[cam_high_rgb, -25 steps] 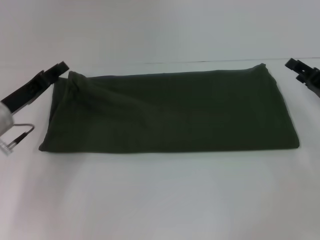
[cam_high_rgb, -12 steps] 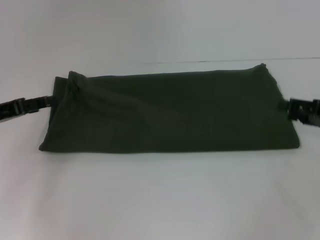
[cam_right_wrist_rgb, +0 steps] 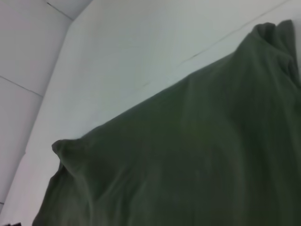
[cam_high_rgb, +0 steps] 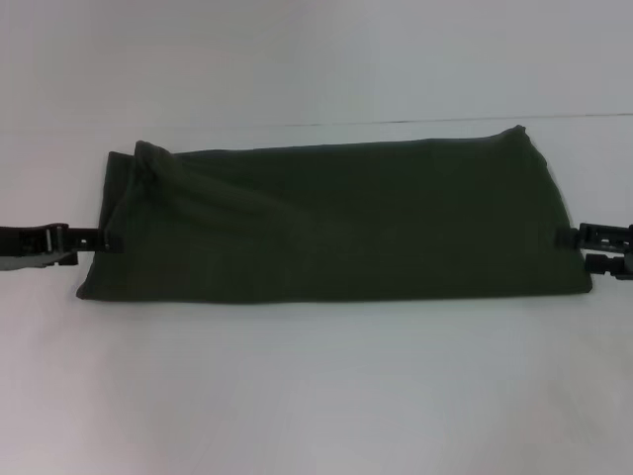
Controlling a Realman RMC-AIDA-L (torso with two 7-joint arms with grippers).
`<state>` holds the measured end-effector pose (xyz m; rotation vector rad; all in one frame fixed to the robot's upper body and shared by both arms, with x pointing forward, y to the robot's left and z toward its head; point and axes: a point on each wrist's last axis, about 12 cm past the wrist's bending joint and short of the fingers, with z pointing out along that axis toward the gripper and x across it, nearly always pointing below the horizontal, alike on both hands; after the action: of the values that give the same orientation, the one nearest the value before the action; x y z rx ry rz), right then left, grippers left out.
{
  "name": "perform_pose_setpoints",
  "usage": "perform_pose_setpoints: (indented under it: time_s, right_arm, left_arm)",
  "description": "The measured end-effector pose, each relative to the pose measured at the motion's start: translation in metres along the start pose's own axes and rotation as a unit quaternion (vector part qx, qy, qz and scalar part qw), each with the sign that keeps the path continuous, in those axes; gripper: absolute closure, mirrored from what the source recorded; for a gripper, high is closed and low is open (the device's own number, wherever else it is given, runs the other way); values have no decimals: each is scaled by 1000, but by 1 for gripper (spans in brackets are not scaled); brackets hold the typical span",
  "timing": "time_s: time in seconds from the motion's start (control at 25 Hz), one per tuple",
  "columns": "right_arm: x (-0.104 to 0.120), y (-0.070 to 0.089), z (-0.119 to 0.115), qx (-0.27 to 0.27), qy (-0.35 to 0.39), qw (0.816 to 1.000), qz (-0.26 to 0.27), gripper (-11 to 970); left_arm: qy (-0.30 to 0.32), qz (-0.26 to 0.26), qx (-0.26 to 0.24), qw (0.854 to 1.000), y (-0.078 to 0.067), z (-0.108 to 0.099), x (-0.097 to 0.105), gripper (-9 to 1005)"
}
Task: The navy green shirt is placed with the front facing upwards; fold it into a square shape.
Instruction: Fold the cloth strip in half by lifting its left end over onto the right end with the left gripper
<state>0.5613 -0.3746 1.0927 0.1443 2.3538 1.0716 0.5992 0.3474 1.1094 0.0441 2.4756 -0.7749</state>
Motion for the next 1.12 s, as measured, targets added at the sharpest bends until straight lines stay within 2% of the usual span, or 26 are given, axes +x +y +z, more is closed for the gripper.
perform_pose_setpoints:
  time_s: [0.12,0.48,1.12]
  right_arm:
    - [2,-1,1,6,9,1000,0,14]
    - [1,-1,5,13,13,1000,-2,14]
    - [0,-1,7,17,8,1000,-3,15]
  left_arm:
    - [8,2,3,1000,-3,6,1,145]
    - [17,22,-41,999,0,15,1,146]
    - [41,28,-36,998,-6,23,4,161]
